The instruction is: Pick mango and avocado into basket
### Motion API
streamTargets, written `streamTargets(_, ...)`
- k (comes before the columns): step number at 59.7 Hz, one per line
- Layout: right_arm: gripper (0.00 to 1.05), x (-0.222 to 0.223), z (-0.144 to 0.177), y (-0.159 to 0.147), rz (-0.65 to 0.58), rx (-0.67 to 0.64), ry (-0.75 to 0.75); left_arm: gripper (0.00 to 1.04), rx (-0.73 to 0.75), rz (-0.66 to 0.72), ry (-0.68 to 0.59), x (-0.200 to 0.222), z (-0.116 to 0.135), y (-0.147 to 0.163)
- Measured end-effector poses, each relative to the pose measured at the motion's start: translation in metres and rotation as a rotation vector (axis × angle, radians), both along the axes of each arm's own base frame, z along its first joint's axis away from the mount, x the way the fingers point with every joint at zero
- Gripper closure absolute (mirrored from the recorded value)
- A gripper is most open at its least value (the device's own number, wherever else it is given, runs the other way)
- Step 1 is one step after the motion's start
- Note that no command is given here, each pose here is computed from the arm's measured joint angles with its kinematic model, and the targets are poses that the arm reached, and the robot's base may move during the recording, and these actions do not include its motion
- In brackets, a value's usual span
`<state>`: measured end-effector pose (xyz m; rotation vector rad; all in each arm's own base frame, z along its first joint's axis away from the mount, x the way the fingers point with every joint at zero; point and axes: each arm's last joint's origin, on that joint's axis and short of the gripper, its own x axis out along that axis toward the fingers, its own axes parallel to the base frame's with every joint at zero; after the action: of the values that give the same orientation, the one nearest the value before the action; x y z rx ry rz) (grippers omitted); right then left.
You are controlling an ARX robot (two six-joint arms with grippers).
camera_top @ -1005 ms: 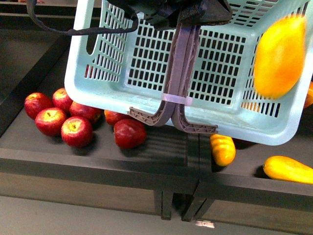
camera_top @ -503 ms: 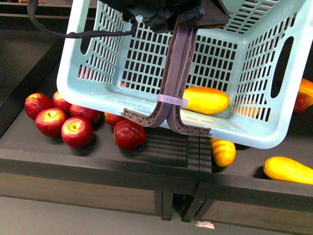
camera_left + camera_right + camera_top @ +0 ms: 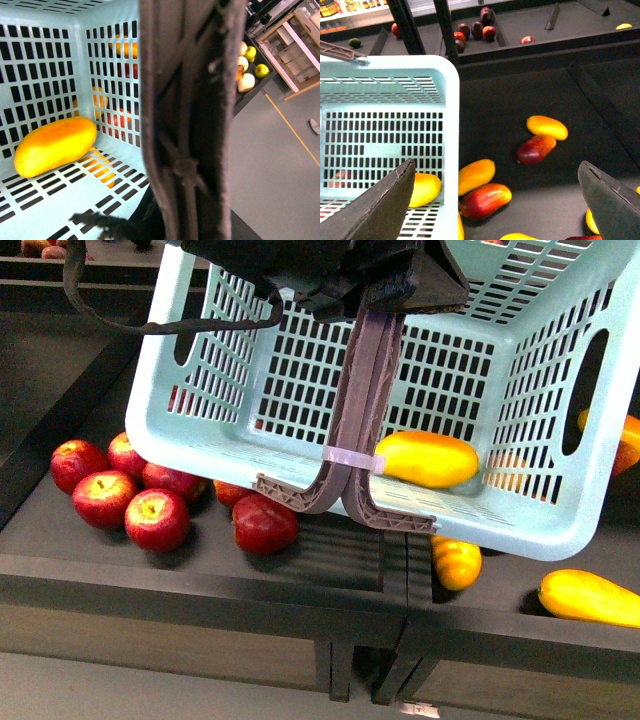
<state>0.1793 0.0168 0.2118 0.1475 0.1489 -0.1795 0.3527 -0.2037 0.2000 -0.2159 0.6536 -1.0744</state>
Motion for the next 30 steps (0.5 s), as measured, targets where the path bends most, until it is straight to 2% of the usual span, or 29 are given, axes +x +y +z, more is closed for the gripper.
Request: streamTargets(30,0.09,-0.0001,0.0001,0.0003,0.002,-0.004,0.000,1.00,-0.001,-0.001,0.000,0.0001,0.0000,0.0002)
